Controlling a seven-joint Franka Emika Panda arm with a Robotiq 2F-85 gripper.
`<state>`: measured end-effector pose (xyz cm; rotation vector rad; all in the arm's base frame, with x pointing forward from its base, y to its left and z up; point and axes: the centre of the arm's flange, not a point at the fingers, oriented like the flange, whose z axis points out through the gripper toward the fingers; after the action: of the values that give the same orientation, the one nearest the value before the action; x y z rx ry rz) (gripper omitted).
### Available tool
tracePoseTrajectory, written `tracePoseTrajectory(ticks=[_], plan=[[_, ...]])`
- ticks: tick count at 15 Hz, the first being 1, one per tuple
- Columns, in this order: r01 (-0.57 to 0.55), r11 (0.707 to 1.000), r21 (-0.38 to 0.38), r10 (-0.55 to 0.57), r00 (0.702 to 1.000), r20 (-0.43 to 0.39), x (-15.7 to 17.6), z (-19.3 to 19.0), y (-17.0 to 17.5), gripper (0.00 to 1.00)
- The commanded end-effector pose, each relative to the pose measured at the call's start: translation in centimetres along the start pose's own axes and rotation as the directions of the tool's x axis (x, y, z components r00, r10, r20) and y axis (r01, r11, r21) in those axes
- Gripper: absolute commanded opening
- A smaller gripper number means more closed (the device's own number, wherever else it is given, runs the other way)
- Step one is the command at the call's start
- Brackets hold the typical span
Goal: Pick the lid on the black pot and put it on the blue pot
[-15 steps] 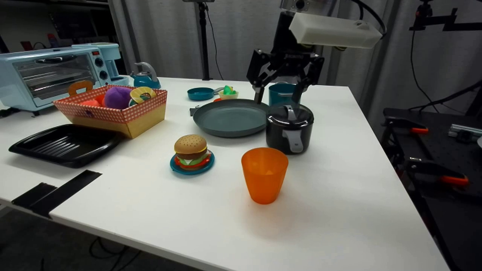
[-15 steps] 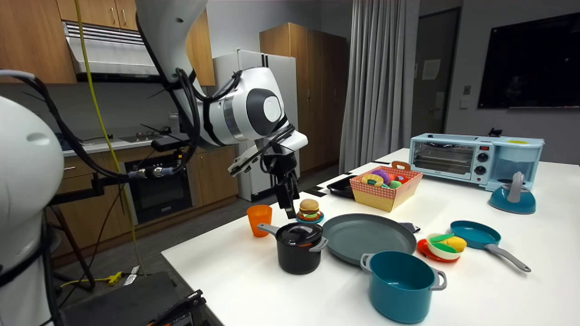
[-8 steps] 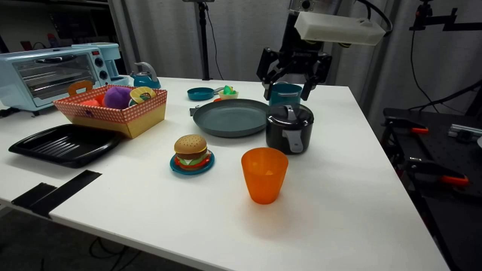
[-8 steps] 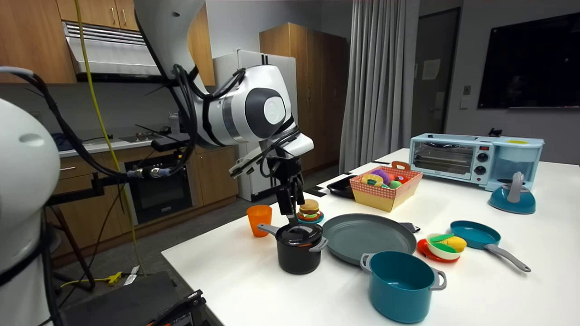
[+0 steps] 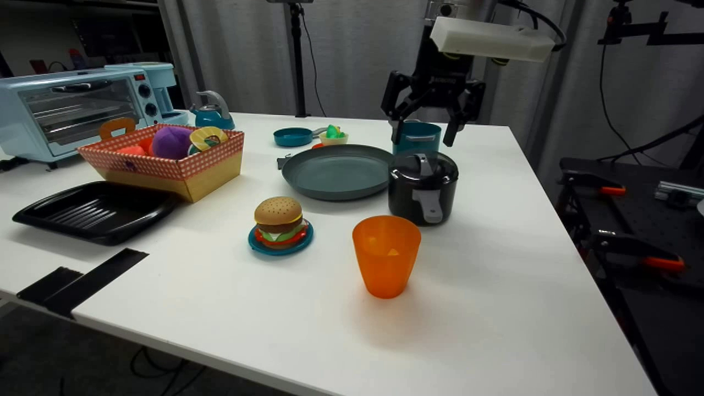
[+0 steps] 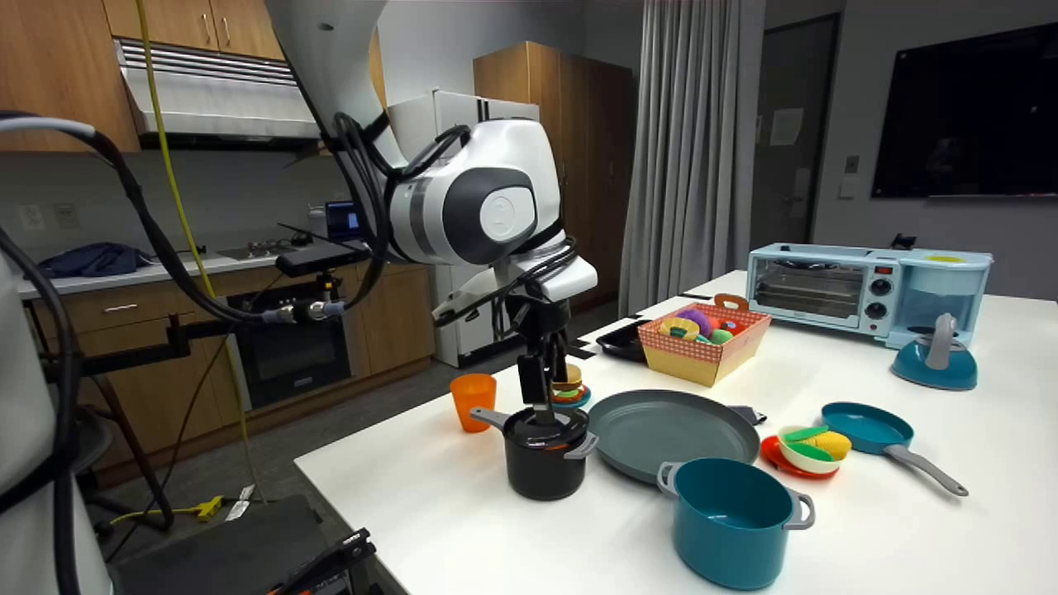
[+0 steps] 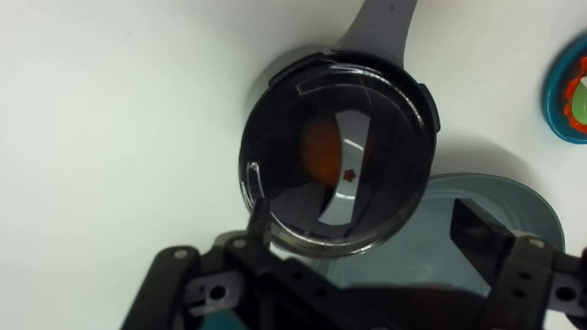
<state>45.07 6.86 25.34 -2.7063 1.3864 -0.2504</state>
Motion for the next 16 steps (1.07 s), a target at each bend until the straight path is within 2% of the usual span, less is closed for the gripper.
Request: tracePoseTrajectory(ticks=[1,6,7,8,9,10,16], plan=[[0.009,1.0,0.007,-0.009,0.999,0.048,1.3,0.8,-0.8,1.0],[0.019,1.0,-0.01,-0.019,0.996,0.083,2.2,2.1,-1.3,1.0],[0.017,1.0,-0.012,-0.016,0.996,0.086,2.5,2.2,-1.2,0.93],[0.014,1.0,-0.013,-0.013,0.996,0.088,2.9,2.3,-1.0,0.74],[0.01,1.0,-0.013,-0.009,0.996,0.089,3.2,2.4,-0.8,0.68],[0.008,1.0,-0.011,-0.007,0.996,0.088,3.5,2.4,-0.6,0.68],[-0.012,1.0,-0.001,0.012,0.997,0.073,4.9,1.7,0.3,0.2]])
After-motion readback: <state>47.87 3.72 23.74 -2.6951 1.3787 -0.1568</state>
